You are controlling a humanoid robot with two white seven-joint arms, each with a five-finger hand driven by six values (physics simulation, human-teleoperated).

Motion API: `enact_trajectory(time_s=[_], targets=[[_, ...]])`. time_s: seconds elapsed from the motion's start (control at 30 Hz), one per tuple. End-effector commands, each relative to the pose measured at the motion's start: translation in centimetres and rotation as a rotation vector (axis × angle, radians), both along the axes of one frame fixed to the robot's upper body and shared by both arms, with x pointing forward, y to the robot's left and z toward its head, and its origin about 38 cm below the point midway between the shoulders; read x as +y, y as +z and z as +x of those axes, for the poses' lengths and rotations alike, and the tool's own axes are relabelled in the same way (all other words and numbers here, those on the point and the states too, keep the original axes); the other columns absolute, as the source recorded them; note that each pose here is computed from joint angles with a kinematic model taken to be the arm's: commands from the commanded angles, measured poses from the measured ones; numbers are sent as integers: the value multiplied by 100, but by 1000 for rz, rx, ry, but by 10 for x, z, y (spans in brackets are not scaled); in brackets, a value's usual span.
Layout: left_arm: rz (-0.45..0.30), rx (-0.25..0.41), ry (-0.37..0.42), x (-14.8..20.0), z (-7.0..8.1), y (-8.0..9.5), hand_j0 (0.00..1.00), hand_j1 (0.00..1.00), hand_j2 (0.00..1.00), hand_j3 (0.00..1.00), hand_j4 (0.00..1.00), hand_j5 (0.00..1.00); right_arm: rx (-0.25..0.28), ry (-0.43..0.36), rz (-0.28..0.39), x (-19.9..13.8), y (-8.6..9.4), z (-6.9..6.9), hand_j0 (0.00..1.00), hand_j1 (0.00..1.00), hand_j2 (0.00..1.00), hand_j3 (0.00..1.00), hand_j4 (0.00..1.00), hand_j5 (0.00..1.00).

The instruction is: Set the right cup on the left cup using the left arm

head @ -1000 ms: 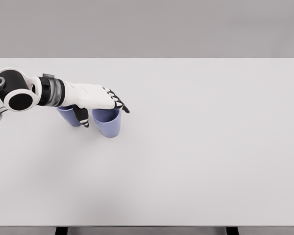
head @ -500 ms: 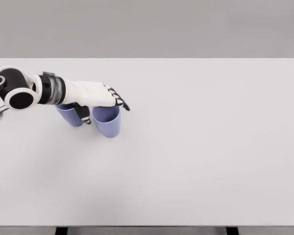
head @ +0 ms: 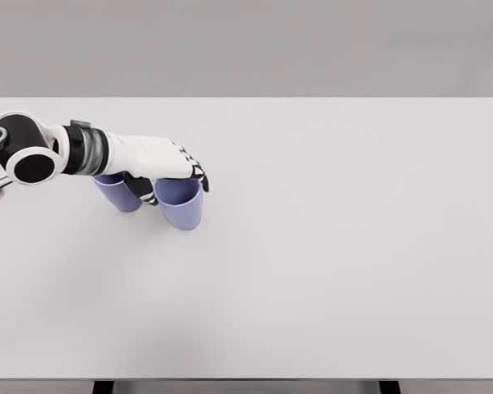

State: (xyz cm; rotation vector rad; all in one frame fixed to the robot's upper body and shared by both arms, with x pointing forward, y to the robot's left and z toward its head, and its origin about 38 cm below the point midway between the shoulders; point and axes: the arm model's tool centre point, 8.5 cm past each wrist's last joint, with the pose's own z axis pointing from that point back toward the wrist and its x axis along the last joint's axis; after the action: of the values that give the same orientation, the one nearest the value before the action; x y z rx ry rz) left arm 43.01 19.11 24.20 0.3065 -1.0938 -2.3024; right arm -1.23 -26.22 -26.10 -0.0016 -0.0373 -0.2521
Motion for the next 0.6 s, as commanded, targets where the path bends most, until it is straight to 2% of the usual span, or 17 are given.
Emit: enact_trajectory(time_s=[0.0,0.27,0.57], targets=[[-1,0,2,1,0,0,74,74,74,74,74,74,0,0,0,0,0,0,100,100,100,100,100,100],[-3,-2,0,3,0,3,72,72,72,72,72,72,0,0,0,0,0,0,100,100,100,100,100,100],[-34,-40,2,6,2,23,70,70,70,70,70,70,0,0,0,0,0,0,100,100,100,100,100,100]])
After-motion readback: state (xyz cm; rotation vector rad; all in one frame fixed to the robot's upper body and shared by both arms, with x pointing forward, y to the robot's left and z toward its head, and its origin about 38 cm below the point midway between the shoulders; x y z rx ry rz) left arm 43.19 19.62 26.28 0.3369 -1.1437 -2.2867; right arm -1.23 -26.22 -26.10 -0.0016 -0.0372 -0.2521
